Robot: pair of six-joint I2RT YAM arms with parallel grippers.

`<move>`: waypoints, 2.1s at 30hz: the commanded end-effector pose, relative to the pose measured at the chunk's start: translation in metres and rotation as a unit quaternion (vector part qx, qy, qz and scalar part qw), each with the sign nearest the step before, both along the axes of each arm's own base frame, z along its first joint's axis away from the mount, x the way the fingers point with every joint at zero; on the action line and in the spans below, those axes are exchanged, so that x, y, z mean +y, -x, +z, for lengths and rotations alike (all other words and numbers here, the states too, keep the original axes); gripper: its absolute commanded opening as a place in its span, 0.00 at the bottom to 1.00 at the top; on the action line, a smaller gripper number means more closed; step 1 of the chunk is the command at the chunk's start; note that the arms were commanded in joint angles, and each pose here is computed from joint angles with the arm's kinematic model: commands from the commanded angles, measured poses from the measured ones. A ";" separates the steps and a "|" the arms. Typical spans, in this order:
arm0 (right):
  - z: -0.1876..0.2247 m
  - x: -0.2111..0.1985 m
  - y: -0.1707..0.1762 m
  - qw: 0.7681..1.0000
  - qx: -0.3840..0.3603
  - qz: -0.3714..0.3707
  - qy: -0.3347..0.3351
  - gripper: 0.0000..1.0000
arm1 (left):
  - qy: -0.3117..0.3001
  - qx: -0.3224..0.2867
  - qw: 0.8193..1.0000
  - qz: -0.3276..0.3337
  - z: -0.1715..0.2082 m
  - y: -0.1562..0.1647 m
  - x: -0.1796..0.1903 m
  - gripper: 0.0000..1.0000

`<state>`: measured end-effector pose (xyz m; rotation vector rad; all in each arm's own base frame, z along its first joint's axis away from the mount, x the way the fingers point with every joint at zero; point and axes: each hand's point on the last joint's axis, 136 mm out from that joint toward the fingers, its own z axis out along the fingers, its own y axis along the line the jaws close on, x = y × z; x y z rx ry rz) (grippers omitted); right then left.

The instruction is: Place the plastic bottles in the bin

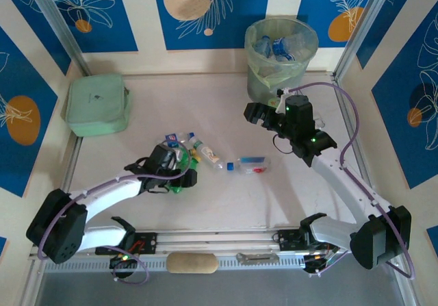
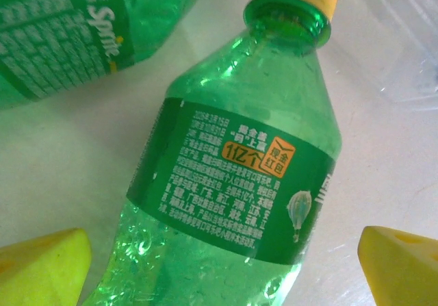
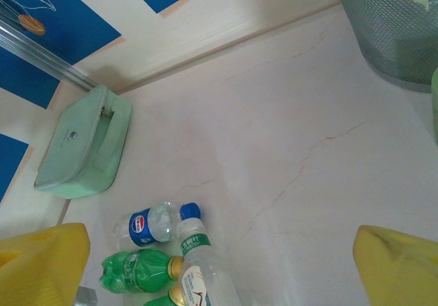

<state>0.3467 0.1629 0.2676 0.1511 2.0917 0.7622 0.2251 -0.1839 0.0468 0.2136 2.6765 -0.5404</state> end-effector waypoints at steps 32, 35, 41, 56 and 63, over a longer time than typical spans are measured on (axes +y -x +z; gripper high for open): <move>-0.025 -0.001 -0.005 0.997 0.050 0.002 -0.051 0.99 | -0.050 -0.110 0.991 -0.061 0.042 -0.007 -0.015 0.47; -0.025 0.017 -0.004 0.995 0.056 0.034 -0.072 0.99 | -0.017 -0.147 0.988 -0.049 0.073 -0.014 -0.020 0.47; -0.013 0.077 0.006 0.981 0.052 0.146 -0.121 1.00 | 0.050 -0.230 0.972 -0.004 0.129 -0.037 -0.029 0.47; -0.014 0.172 0.040 0.942 0.072 0.296 -0.143 0.96 | 0.172 -0.305 0.937 -0.013 0.192 -0.064 -0.074 0.48; -0.015 0.187 0.042 0.936 0.073 0.318 -0.135 0.93 | 0.198 -0.292 0.935 -0.036 0.190 -0.059 -0.087 0.49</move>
